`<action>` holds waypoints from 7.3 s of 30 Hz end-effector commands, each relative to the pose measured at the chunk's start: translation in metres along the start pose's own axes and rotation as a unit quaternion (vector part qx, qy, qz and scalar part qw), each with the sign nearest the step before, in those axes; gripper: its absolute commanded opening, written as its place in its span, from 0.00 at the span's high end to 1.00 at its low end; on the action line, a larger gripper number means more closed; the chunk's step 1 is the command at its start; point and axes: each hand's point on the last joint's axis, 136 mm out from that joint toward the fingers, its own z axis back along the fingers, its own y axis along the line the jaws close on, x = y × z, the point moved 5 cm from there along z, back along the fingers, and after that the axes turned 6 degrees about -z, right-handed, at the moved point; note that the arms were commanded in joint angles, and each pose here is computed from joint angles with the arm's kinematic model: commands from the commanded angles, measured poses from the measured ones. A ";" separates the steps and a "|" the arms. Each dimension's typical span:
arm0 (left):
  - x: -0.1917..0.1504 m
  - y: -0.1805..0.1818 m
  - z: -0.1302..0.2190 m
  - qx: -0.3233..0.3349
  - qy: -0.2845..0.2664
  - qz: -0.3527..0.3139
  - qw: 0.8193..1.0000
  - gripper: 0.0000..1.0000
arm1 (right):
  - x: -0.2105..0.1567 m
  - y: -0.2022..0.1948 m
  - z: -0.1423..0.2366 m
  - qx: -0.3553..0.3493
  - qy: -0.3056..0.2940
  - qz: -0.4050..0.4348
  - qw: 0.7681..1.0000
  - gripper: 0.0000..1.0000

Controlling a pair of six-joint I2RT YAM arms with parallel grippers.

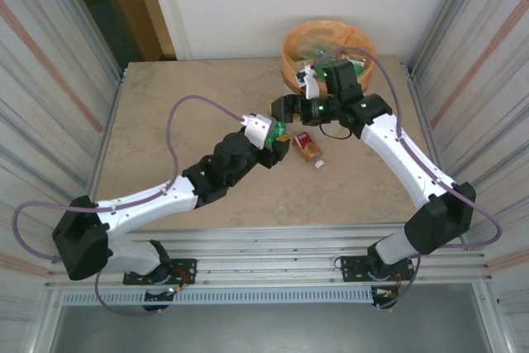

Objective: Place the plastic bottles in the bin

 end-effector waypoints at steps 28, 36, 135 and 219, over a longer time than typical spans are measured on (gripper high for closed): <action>0.053 -0.007 0.036 -0.055 -0.075 0.008 0.996 0.01 | 0.035 0.016 0.029 0.008 -0.070 0.014 0.997 0.89; 0.068 0.009 0.070 -0.035 -0.125 0.022 0.991 0.01 | 0.089 0.031 0.095 0.001 -0.180 0.050 0.982 0.89; 0.014 0.049 0.038 0.059 -0.017 0.122 0.991 0.01 | 0.236 -0.090 0.055 -0.152 -0.239 0.045 0.958 0.30; -0.083 0.117 0.065 0.240 0.066 0.314 0.916 0.01 | -0.101 -0.233 -0.105 -0.405 0.078 0.099 0.905 0.37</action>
